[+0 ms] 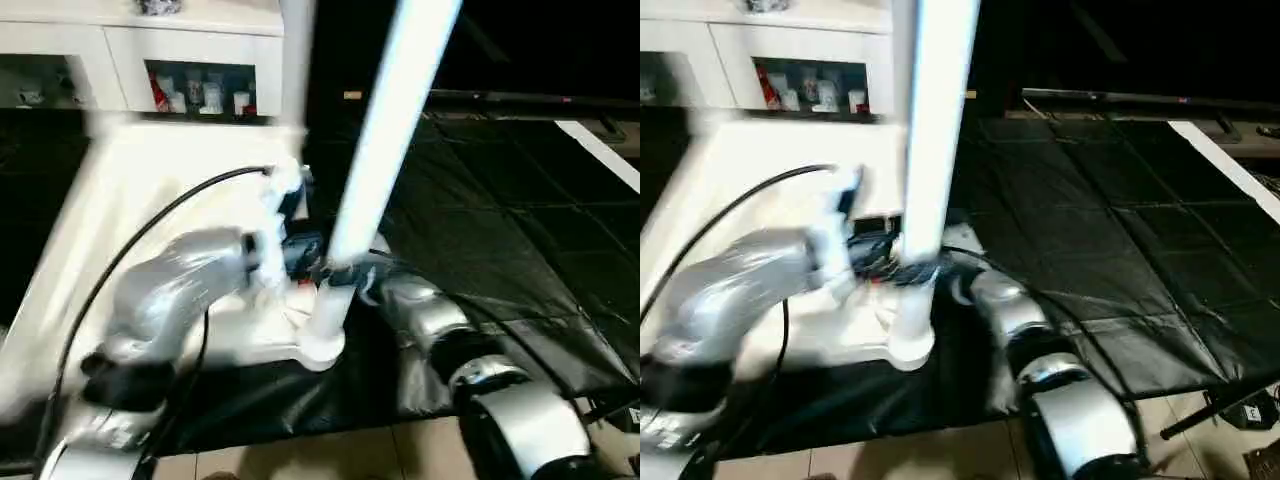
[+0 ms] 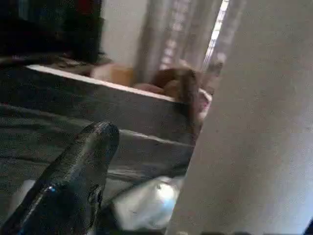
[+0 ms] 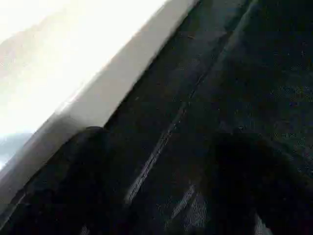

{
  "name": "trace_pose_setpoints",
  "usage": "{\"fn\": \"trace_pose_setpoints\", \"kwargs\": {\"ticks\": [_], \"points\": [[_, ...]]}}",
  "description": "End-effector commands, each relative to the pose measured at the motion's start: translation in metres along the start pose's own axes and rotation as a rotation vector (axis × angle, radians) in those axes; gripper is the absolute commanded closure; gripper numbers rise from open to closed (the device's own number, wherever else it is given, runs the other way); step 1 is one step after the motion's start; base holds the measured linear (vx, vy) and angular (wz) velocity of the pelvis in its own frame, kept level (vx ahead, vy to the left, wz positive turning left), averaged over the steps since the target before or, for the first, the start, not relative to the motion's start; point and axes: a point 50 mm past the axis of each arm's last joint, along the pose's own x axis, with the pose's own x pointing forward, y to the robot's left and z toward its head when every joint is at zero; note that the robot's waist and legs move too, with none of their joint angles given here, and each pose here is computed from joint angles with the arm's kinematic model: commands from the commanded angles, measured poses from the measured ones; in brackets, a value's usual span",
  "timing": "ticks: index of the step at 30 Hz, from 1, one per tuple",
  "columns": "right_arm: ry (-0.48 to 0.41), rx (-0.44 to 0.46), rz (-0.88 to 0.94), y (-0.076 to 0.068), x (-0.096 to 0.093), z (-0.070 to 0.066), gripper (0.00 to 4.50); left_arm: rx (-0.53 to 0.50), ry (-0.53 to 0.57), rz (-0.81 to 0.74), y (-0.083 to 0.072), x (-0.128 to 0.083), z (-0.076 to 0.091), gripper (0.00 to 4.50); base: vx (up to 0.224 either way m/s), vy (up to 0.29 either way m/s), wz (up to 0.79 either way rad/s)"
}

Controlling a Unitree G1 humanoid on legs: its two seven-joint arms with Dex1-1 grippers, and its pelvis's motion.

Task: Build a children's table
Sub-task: Rotate table base

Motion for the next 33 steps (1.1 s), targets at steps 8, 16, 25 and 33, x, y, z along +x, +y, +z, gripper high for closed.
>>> {"fn": "trace_pose_setpoints", "kwargs": {"ticks": [8, 16, 25, 33], "points": [[-0.019, 0.080, -0.084, -0.035, -0.019, -0.010, 0.00, 0.058, -0.026, 0.199, 0.029, -0.026, 0.011, 0.10, 0.000, 0.000, 0.00], [-0.213, 0.221, -0.019, -0.061, -0.043, 0.003, 0.00, 0.097, 0.040, 0.256, 0.033, -0.046, 0.009, 0.10, 0.000, 0.000, 0.00], [-0.509, 0.191, 0.269, -0.088, -0.115, 0.029, 0.00, 0.199, 0.433, 0.228, 0.017, -0.069, -0.039, 0.10, 0.000, 0.000, 0.00], [-0.567, 0.314, 0.585, -0.070, -0.159, 0.032, 0.00, 0.175, 0.547, 0.241, 0.014, -0.071, -0.064, 0.10, 0.000, 0.000, 0.00]]}}
